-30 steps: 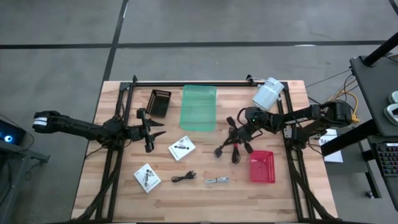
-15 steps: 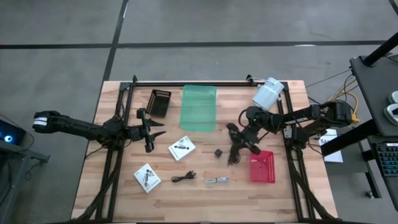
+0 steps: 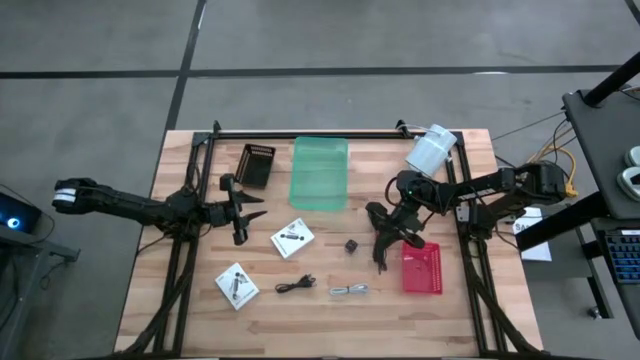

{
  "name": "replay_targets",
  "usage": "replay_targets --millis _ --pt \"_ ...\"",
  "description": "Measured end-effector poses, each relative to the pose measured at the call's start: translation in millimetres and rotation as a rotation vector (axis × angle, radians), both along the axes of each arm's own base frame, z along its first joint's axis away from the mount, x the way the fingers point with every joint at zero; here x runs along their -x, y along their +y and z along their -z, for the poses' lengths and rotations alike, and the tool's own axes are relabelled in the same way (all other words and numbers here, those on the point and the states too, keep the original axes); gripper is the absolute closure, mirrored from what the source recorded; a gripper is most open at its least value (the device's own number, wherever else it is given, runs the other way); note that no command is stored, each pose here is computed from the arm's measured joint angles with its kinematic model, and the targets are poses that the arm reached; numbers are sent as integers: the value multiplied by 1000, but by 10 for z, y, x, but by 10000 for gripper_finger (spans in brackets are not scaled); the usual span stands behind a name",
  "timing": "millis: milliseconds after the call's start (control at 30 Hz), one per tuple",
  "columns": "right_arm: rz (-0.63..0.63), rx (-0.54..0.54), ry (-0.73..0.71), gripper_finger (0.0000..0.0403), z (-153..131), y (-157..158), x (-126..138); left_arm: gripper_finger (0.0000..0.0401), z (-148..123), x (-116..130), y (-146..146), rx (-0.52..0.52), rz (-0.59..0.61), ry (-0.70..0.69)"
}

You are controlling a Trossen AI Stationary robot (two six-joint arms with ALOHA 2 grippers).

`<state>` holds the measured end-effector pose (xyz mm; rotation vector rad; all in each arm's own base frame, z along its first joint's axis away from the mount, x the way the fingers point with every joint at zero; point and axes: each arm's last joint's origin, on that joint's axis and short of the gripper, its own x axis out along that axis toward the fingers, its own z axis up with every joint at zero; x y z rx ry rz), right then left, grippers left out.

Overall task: Pick and place items into bin
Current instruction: Put the top black charger cable into the green bin

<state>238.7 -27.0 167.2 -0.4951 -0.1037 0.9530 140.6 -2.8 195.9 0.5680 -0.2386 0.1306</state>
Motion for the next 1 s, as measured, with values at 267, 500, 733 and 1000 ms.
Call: replay_targets --millis 267,500,733,1000 --pt "11 2 4 394 2 -2 -2 283 0 0 0 0 0 0" --pt "50 15 -3 394 -4 -8 -14 283 0 0 0 0 0 0" --pt "189 4 28 394 -33 -35 -55 283 0 0 0 0 0 0" --pt "384 -17 68 394 -54 -80 -98 283 0 0 0 0 0 0"
